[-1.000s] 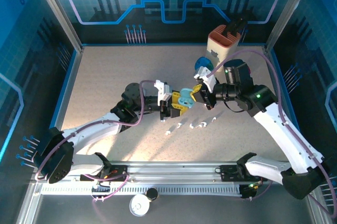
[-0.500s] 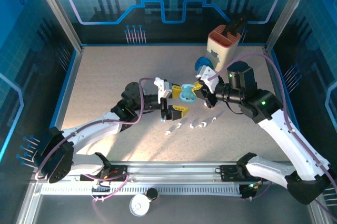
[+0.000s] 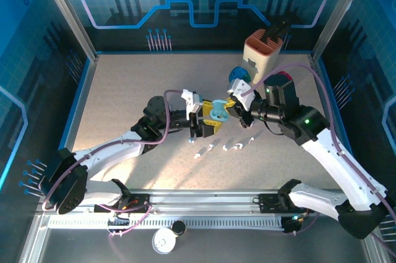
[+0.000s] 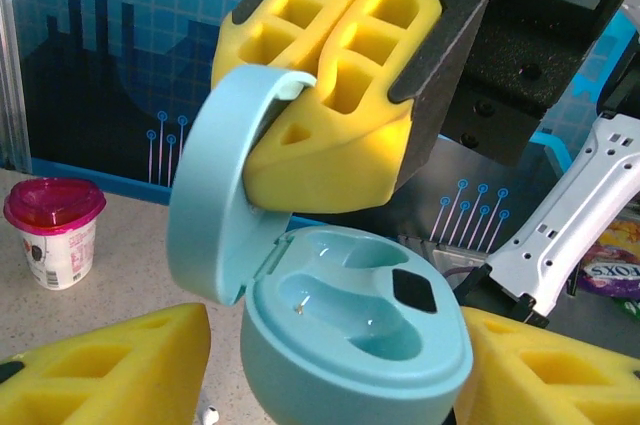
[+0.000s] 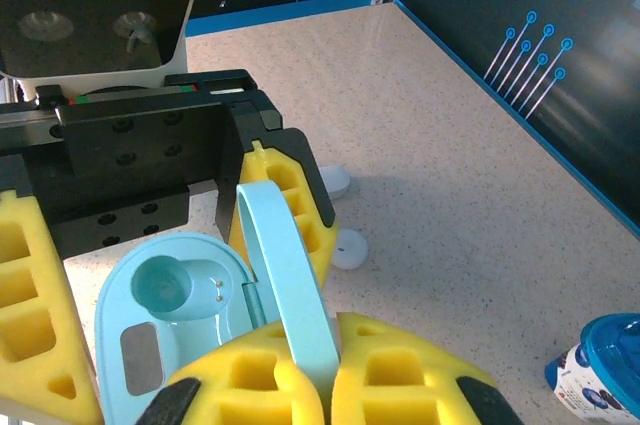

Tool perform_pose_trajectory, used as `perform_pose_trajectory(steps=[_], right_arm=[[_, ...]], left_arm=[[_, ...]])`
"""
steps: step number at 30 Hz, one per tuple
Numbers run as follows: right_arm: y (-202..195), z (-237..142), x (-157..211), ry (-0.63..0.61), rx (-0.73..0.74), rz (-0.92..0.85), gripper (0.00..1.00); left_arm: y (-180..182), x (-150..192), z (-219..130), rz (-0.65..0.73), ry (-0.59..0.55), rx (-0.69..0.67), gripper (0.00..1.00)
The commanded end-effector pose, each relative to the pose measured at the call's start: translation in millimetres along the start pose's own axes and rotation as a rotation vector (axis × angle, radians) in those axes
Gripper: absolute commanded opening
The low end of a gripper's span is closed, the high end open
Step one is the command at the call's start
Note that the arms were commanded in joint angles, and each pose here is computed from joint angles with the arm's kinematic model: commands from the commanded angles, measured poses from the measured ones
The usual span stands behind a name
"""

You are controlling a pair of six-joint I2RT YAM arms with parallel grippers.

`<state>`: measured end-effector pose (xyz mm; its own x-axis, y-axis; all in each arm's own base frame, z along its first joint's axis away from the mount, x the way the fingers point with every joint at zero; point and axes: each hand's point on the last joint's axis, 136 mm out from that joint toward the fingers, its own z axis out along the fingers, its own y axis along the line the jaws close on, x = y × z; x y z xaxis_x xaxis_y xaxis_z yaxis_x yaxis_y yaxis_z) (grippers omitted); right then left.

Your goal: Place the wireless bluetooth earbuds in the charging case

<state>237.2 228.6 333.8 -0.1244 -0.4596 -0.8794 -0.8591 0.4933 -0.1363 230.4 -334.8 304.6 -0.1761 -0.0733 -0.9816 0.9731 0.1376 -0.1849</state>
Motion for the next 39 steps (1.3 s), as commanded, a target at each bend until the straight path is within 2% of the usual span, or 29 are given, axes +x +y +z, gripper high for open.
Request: perform_pose_trajectory(steps=[1,22,24,28,37,39], right_arm=[[3.0,3.0,-1.3,-0.007,-0.009,-0.014,0.0],[0.9,4.6,-0.8,-0.01,0.003,0.007,0.0],[0.5,2.8,-2.4,-0.018,0.008,0.007,0.0],[0.6,0.7,-4.1,-0.031,0.012,0.008,0.0],[0.7,-0.7,-6.5,-0.045,0.015,0.011,0.0],[0.8,-1.5,-8.0,-0.053,0.014,0.013,0.0]], left_arm=[[-6.3,-16.3,2.7,0.044,-0.04,0.03,0.57],[-5.7,-9.7,1.3,0.038,-0.04,0.028,0.39],[-5.0,-8.6,1.0,0.037,-0.041,0.024,0.39],[-2.8,-8.2,1.1,0.035,-0.046,0.013,0.52],[-2.1,-5.6,1.4,0.033,-0.041,0.013,0.5],[-2.2,-4.8,1.1,0.034,-0.04,0.013,0.54]])
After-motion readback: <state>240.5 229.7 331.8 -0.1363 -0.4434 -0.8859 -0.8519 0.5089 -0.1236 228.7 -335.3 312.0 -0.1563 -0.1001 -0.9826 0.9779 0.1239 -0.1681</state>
